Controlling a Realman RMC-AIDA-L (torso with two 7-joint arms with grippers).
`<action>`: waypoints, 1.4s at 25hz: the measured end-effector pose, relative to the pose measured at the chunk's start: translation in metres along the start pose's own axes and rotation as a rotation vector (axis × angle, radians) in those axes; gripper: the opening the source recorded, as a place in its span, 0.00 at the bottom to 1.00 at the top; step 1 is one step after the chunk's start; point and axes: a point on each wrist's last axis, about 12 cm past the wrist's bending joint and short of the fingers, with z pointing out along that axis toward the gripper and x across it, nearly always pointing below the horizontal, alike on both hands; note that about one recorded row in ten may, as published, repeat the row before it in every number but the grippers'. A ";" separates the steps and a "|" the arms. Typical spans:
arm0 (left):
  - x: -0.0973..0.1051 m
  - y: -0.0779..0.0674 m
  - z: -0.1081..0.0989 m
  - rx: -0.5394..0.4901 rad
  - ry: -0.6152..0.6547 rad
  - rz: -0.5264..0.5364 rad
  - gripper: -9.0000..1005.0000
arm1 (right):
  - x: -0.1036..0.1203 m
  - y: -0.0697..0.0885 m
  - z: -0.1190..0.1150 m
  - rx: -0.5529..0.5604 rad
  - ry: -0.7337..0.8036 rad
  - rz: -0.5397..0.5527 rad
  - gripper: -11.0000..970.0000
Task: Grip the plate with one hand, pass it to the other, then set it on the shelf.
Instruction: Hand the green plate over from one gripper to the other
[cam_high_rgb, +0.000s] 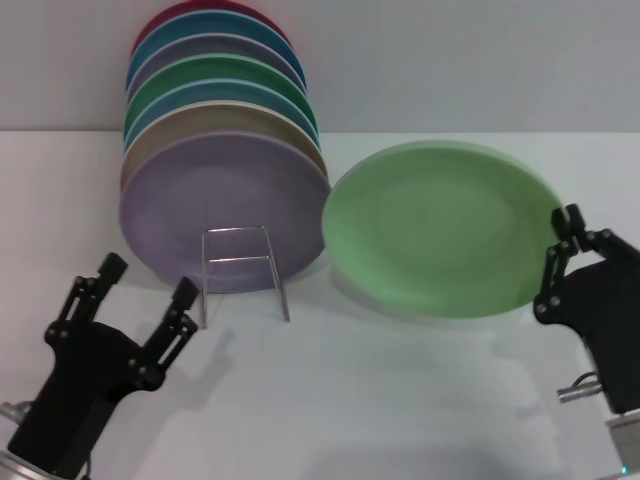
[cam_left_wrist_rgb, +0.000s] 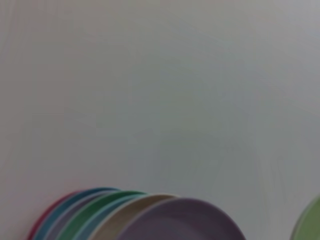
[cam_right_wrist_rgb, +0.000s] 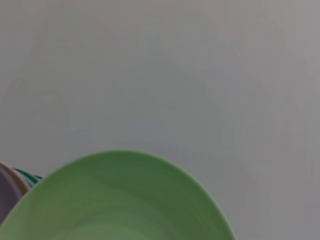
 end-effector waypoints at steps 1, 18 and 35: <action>0.001 -0.001 0.001 0.002 0.006 -0.005 0.83 | -0.001 0.002 -0.001 -0.003 0.000 -0.009 0.03; 0.010 -0.023 0.028 0.106 0.065 0.005 0.83 | -0.029 0.039 -0.017 -0.091 -0.044 -0.222 0.03; 0.016 -0.021 0.034 0.100 0.125 0.004 0.83 | -0.034 0.045 -0.017 -0.117 -0.069 -0.193 0.03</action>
